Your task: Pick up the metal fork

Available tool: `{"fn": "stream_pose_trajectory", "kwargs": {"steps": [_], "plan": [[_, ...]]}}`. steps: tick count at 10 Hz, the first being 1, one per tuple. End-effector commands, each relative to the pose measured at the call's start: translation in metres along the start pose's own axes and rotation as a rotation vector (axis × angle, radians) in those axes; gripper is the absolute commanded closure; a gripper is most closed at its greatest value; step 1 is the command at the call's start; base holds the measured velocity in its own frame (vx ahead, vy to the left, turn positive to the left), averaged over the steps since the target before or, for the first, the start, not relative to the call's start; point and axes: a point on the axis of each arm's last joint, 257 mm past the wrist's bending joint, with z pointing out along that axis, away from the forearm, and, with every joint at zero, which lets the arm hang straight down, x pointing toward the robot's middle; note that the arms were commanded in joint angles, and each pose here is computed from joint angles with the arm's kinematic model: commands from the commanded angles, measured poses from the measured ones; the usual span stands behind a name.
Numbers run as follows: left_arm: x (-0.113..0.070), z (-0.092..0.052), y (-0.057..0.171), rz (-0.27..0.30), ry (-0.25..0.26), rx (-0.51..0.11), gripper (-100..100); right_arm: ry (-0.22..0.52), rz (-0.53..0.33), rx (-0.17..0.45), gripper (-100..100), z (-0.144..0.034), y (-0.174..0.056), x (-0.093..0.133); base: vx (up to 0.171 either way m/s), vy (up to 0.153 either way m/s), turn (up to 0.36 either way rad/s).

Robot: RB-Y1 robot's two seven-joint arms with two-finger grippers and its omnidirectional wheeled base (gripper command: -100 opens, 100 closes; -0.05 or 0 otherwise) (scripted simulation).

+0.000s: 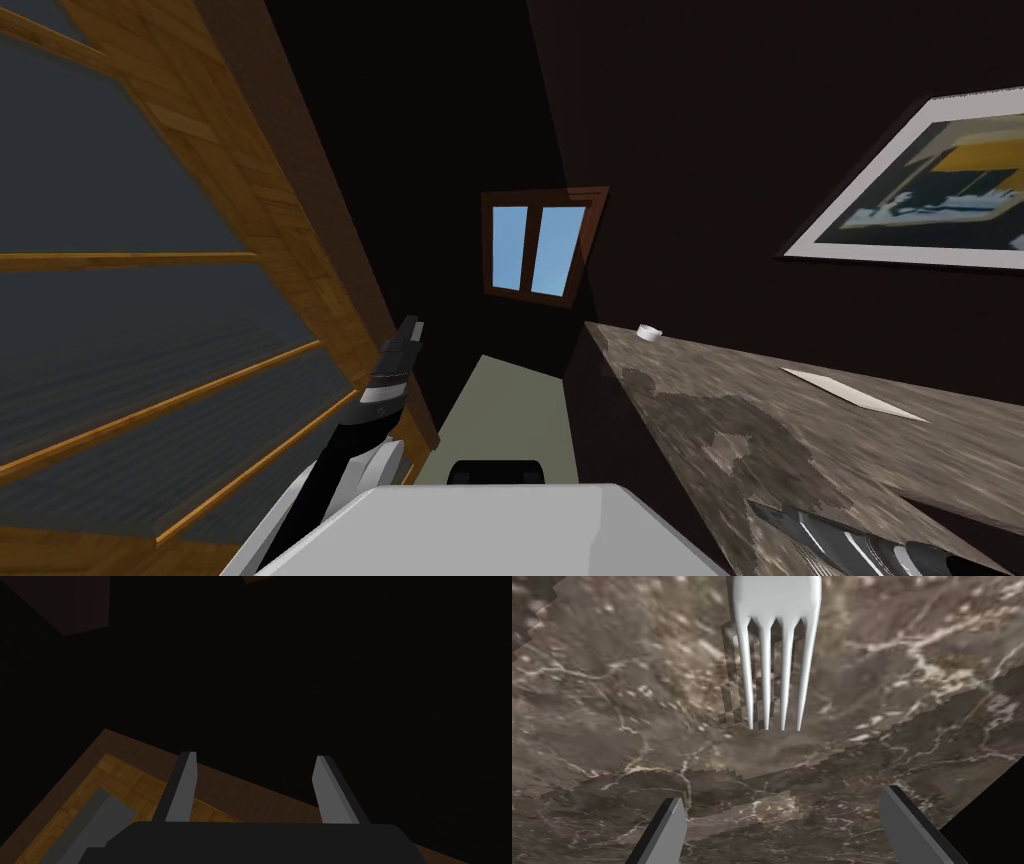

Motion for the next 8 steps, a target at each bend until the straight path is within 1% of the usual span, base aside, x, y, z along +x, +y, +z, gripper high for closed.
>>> {"fn": "stream_pose_trajectory", "kwargs": {"steps": [1,2,3,4,6,7,8], "plan": [[0.0,0.0,0.0,0.0,0.0,0.0,0,-0.026,0.038,-0.023,-100,0.002,-0.001,-0.001,-0.005,0.039,0.14],[0.0,0.0,0.0,0.0,0.0,0.0,0,-0.015,0.013,0.005,-100,-0.002,-0.014,0.003,-0.005,0.032,0.076],[0.0,0.0,0.0,0.0,0.0,0.0,0,-0.007,-0.003,0.02,-100,-0.004,-0.022,0.005,-0.004,0.012,-0.018],[0.0,0.0,0.0,0.0,0.0,0.0,0,-0.035,0.05,-0.018,-100,0.001,-0.013,0.004,-0.005,0.033,0.131],[0.0,0.0,0.0,0.0,0.0,0.0,0,-0.009,0.01,0.03,-100,-0.005,-0.036,0.013,-0.003,0.023,0.031],[0.0,0.0,0.0,0.0,0.0,0.0,0,-0.029,0.065,-0.007,-100,0.001,-0.028,0.016,-0.008,0.036,0.136],[0.0,0.0,0.0,0.0,0.0,0.0,0,-0.013,0.045,0.02,-100,-0.004,-0.04,0.022,-0.007,0.037,0.074]]}}
